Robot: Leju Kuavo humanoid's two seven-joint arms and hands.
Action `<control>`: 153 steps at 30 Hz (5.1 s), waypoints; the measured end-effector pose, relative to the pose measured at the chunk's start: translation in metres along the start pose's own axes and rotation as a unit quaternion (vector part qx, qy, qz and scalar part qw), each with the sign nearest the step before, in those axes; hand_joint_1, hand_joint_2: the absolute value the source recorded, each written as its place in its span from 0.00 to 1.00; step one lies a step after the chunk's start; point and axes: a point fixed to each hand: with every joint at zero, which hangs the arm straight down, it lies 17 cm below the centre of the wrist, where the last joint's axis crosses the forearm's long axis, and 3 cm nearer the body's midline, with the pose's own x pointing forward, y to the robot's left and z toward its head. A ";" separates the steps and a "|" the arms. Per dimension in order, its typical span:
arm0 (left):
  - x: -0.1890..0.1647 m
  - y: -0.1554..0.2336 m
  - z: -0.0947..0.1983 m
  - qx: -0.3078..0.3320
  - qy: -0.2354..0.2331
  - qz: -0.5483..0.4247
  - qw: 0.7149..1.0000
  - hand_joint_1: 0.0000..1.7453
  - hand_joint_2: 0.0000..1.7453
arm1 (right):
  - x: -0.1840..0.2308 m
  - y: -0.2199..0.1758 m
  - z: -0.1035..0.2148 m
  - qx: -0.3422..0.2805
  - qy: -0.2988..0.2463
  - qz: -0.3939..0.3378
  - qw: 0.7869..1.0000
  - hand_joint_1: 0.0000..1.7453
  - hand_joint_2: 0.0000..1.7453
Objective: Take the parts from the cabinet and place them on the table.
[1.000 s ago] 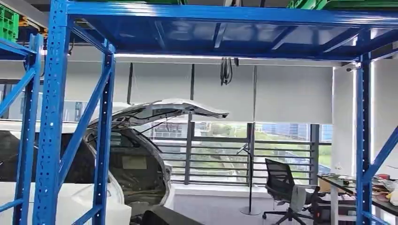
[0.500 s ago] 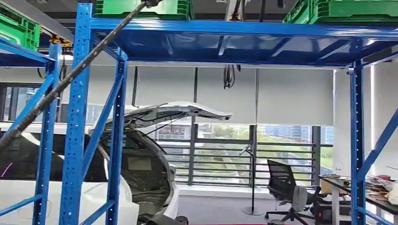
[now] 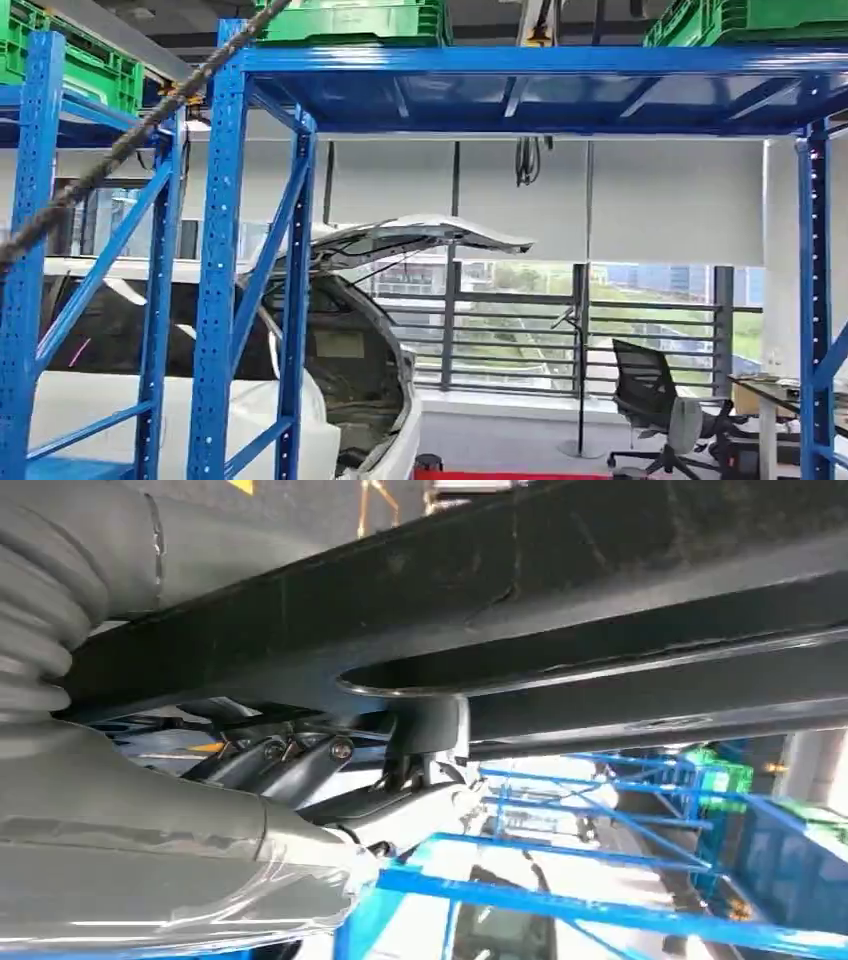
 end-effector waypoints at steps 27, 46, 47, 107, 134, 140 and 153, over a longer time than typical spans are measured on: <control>-0.013 0.006 0.001 0.015 0.035 0.018 0.999 0.00 1.00 | -0.024 0.016 0.027 0.061 0.055 0.047 0.996 1.00 1.00; -0.011 -0.009 0.002 0.003 0.029 0.031 0.999 0.00 1.00 | -0.033 0.039 0.031 0.109 0.067 0.063 0.990 1.00 1.00; -0.013 -0.008 0.003 0.003 0.031 0.030 0.999 0.00 1.00 | -0.033 0.040 0.031 0.110 0.067 0.064 0.990 1.00 1.00; 0.019 0.006 -0.011 -0.001 -0.005 0.014 1.000 0.00 1.00 | 0.008 -0.099 0.048 -0.056 0.046 0.171 0.983 1.00 1.00; 0.001 -0.020 -0.004 -0.014 0.024 0.027 0.999 0.00 1.00 | -0.006 -0.066 0.038 -0.024 0.051 0.141 0.988 1.00 1.00; -0.005 -0.020 -0.002 -0.010 0.034 0.032 0.999 0.00 1.00 | -0.004 -0.056 0.033 -0.013 0.045 0.138 0.989 1.00 1.00; -0.009 -0.019 -0.002 -0.005 0.047 0.035 0.998 0.00 1.00 | -0.004 -0.036 0.032 0.005 0.036 0.122 0.992 1.00 1.00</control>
